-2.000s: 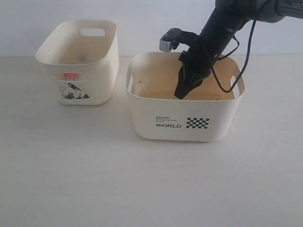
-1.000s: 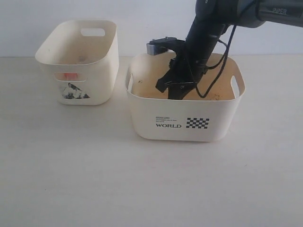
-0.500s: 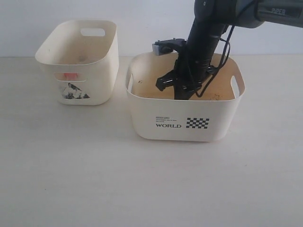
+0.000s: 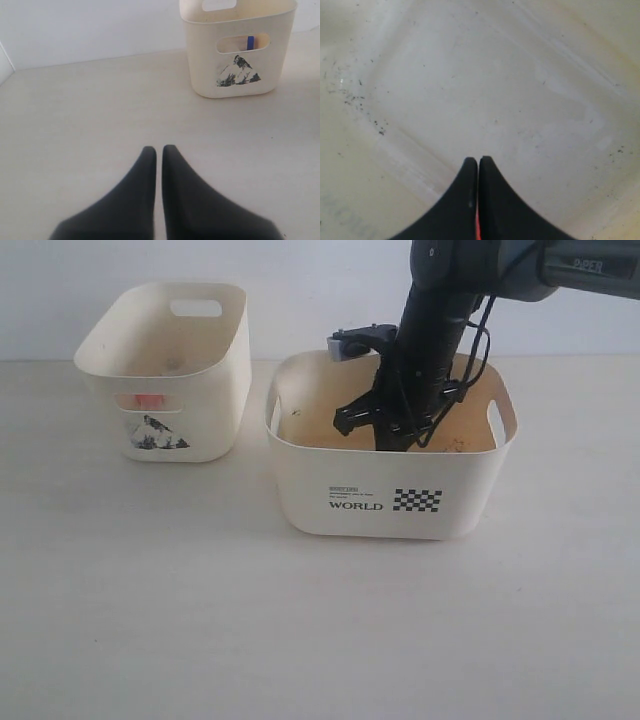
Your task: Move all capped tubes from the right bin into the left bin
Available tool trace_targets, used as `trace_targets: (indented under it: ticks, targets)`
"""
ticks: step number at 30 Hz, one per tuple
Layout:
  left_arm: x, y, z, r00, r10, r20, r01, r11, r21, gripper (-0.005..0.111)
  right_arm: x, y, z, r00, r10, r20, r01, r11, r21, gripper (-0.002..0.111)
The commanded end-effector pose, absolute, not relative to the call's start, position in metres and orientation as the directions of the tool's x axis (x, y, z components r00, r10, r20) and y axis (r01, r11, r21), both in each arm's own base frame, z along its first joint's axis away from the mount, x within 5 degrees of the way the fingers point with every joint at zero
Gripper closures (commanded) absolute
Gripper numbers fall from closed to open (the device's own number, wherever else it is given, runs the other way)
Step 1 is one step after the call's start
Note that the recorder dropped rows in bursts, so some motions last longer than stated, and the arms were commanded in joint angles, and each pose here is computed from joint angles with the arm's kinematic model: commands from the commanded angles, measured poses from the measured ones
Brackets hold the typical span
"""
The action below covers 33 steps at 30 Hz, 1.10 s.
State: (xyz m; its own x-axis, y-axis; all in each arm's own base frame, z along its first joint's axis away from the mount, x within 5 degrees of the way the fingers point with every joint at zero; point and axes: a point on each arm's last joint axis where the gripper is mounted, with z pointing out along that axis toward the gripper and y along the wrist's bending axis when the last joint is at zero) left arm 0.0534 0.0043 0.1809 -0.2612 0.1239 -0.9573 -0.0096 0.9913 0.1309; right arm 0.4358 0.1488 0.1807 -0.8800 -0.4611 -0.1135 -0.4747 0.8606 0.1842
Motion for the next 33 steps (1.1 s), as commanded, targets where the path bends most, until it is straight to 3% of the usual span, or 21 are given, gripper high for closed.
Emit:
trace_targets:
  ticks: [1, 8, 12, 18, 23, 33]
  targets:
    - [0.054, 0.004, 0.183, -0.252, 0.109, -0.962, -0.012, 0.993, 0.115, 0.102, 0.432, 0.148, 0.174, -0.875, -0.476, -0.086, -0.484, 0.855, 0.189, 0.109]
    - [0.054, 0.004, 0.183, -0.252, 0.109, -0.962, -0.012, 0.993, 0.115, 0.102, 0.434, 0.149, 0.179, -0.885, -0.454, -0.1, -0.465, 0.865, 0.189, 0.109]
    - [0.054, 0.004, 0.183, -0.252, 0.113, -0.961, -0.012, 0.993, 0.12, 0.102, 0.447, 0.153, 0.207, -0.88, -0.431, -0.202, -0.465, 0.867, 0.177, 0.109]
    - [0.054, 0.004, 0.183, -0.252, 0.113, -0.961, -0.012, 0.993, 0.12, 0.102, 0.448, 0.153, 0.216, -0.86, -0.455, -0.231, -0.494, 0.855, 0.155, 0.109]
    - [0.054, 0.004, 0.183, -0.252, 0.113, -0.961, -0.012, 0.993, 0.12, 0.102, 0.442, 0.151, 0.245, -0.82, -0.488, -0.299, -0.543, 0.829, 0.134, 0.109]
    - [0.054, 0.004, 0.183, -0.252, 0.113, -0.961, -0.012, 0.993, 0.12, 0.102, 0.439, 0.155, 0.252, -0.849, -0.426, -0.312, -0.496, 0.845, 0.198, 0.109]
